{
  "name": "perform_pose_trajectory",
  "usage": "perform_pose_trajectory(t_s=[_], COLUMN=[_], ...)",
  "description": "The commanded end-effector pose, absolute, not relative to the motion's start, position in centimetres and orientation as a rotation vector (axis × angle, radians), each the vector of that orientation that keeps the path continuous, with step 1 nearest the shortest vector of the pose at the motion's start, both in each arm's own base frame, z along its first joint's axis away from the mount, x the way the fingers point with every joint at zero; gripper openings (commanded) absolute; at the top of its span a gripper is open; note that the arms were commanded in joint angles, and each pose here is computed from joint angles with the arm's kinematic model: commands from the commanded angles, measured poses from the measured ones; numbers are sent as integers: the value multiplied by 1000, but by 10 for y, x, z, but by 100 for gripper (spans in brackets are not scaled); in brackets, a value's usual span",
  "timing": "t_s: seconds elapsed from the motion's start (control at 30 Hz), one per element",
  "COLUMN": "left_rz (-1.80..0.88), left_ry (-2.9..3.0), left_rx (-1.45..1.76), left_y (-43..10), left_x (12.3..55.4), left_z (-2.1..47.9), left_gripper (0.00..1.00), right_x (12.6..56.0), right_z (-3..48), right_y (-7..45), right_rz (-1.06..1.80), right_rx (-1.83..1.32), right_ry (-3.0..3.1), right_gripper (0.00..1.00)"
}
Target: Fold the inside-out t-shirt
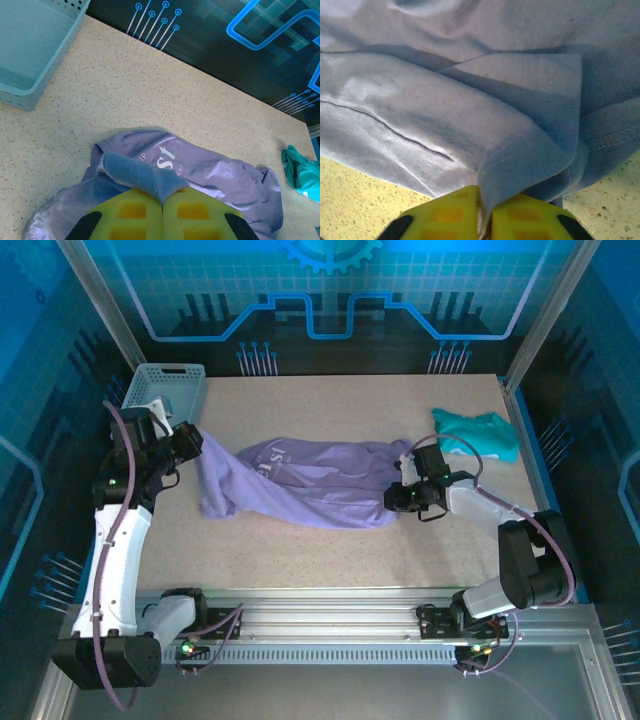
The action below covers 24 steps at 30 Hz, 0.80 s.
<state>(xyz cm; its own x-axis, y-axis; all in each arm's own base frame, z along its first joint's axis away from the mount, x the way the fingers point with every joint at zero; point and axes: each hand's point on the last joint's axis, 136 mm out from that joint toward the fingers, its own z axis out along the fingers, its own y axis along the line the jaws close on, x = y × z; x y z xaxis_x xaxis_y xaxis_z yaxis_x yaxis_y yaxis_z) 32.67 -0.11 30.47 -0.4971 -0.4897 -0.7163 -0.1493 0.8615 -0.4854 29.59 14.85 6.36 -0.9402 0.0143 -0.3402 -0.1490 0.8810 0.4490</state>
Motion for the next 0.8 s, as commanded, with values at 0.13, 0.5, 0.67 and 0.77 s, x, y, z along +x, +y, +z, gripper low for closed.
perform_pose_trajectory(t_s=[0.13,0.5,0.67,0.77], left_rz=[-464,-391,-281,-216], left_ry=[2023,1581,1406,1411], left_rx=[-426,-373,-329,-339], left_y=[-3,13,17,26], left_x=[328,260,209,215], left_z=[326,547,623,626], left_gripper=[0,0,0,0], right_x=[307,269,224,223], right_z=[137,432,496,500], right_y=[148,87,67,55], right_rz=[669,567,435,354], right_rx=[-195,-166,-160,-134], right_ry=[2512,1803,1703,1704], right_gripper=[1,0,0,0])
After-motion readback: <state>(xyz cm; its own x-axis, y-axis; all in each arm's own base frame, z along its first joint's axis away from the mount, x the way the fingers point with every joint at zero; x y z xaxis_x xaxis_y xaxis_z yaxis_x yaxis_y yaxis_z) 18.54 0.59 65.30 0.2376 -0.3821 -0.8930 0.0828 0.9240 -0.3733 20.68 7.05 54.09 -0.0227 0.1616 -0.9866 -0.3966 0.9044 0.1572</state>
